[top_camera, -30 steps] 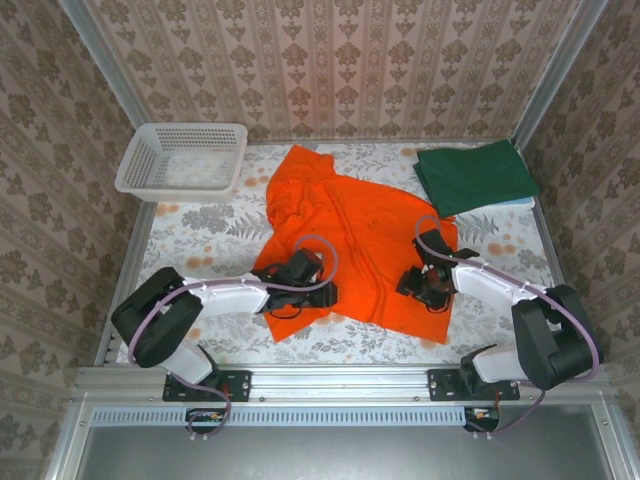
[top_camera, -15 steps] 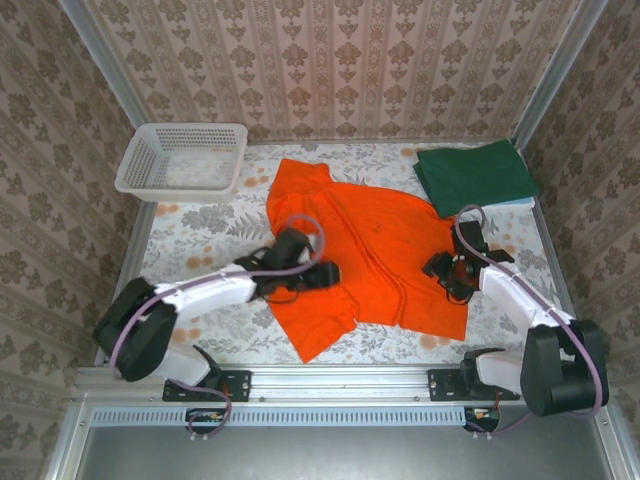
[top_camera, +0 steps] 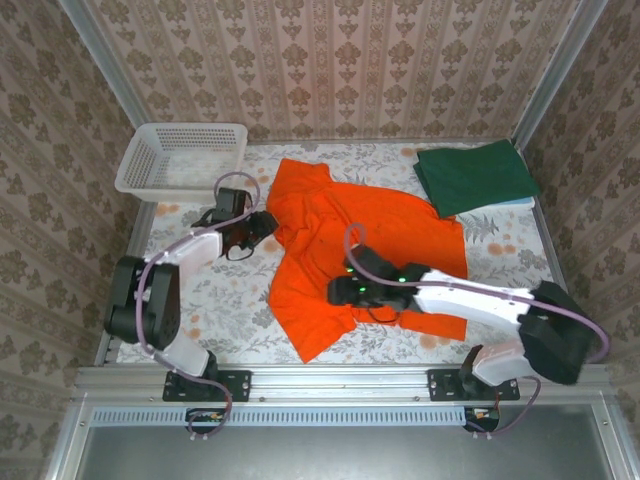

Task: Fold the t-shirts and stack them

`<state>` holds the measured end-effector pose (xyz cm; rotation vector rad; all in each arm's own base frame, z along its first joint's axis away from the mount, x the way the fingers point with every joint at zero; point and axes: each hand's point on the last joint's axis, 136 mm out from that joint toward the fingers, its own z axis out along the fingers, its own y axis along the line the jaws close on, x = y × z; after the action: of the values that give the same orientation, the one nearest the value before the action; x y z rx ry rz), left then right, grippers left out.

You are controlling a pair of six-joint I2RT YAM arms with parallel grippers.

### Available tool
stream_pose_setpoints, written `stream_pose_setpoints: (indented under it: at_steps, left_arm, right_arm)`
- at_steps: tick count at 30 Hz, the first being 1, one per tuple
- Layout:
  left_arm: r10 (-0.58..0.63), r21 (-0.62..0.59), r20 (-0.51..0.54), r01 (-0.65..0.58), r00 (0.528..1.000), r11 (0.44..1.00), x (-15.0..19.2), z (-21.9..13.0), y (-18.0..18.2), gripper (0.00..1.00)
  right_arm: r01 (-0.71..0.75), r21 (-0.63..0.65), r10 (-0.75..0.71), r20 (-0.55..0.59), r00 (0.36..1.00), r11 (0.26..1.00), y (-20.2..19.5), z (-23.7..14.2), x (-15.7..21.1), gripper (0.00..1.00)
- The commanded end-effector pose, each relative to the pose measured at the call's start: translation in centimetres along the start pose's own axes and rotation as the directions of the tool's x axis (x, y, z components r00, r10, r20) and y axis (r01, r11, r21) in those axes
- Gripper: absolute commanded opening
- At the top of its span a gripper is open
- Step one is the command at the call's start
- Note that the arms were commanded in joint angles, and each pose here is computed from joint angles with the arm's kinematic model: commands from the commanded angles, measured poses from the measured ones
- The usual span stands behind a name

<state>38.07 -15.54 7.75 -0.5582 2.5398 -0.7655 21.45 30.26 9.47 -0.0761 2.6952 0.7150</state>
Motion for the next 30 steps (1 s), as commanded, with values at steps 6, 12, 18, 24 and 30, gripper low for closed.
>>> stream_pose_setpoints:
  at_steps: [6, 12, 18, 24, 30]
  left_arm:
    - [-0.047, 0.052, -0.087, 0.052, 0.995, 0.997, -1.1, 3.5, 0.1, 0.39]
    - [-0.047, 0.087, -0.115, 0.057, 0.992, 0.995, -1.4, 4.7, -0.4, 0.40]
    - [-0.044, 0.051, -0.113, 0.050, 0.993, 0.997, -1.4, 5.5, 0.6, 0.32]
    - [-0.033, 0.035, -0.102, 0.037, 0.994, 0.999, -2.0, 6.0, 0.7, 0.07]
    - [-0.004, -0.010, -0.068, 0.003, 0.998, 1.000, -2.9, 5.8, 1.2, 0.00]
  right_arm:
    - [0.198, -0.037, -0.200, -0.071, 0.977, 0.980, 8.7, 5.1, 1.9, 0.65]
    - [0.219, 0.020, -0.217, -0.097, 0.971, 0.975, 10.2, 8.4, 1.4, 0.64]
    - [0.233, 0.126, -0.218, -0.121, 0.968, 0.964, 10.2, 11.5, 0.4, 0.62]
    - [0.232, 0.217, -0.193, -0.186, 0.963, 0.948, 8.9, 14.3, 1.1, 0.41]
    - [0.238, 0.226, -0.194, -0.202, 0.960, 0.945, 7.8, 14.4, 1.8, 0.16]
